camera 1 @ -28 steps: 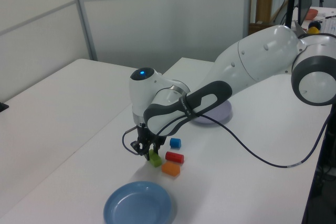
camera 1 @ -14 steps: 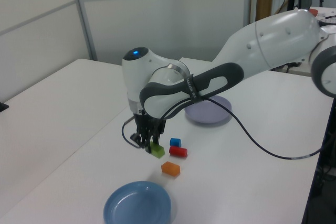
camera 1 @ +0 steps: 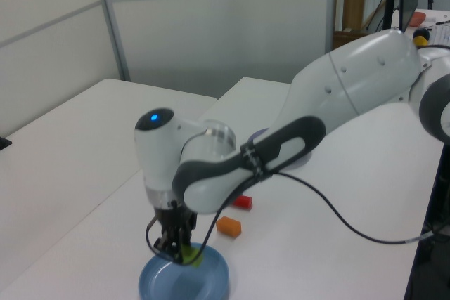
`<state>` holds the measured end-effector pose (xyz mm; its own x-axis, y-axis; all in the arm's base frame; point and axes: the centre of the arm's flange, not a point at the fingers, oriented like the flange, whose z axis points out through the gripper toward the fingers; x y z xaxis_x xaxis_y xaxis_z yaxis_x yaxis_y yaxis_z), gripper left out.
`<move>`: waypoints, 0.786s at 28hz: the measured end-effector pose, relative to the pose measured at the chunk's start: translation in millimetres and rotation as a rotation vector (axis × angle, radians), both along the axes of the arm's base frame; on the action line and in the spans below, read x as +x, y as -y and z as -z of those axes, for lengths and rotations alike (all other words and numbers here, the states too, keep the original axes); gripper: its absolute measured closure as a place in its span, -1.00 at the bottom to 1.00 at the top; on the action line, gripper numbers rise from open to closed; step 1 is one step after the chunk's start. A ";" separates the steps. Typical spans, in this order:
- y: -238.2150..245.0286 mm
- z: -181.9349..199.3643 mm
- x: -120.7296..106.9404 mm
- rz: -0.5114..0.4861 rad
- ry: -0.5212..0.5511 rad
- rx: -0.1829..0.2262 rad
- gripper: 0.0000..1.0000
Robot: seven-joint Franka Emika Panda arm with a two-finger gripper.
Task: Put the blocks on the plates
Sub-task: 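Lower the green block onto the blue plate and open the gripper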
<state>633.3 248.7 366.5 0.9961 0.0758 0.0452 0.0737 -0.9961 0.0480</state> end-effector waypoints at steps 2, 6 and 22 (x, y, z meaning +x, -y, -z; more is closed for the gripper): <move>-7.7 7.8 0.5 -0.015 0.012 0.005 0.33; -12.4 19.6 5.1 -0.025 0.036 0.023 0.33; -5.8 25.7 10.6 -0.007 0.048 0.028 -0.30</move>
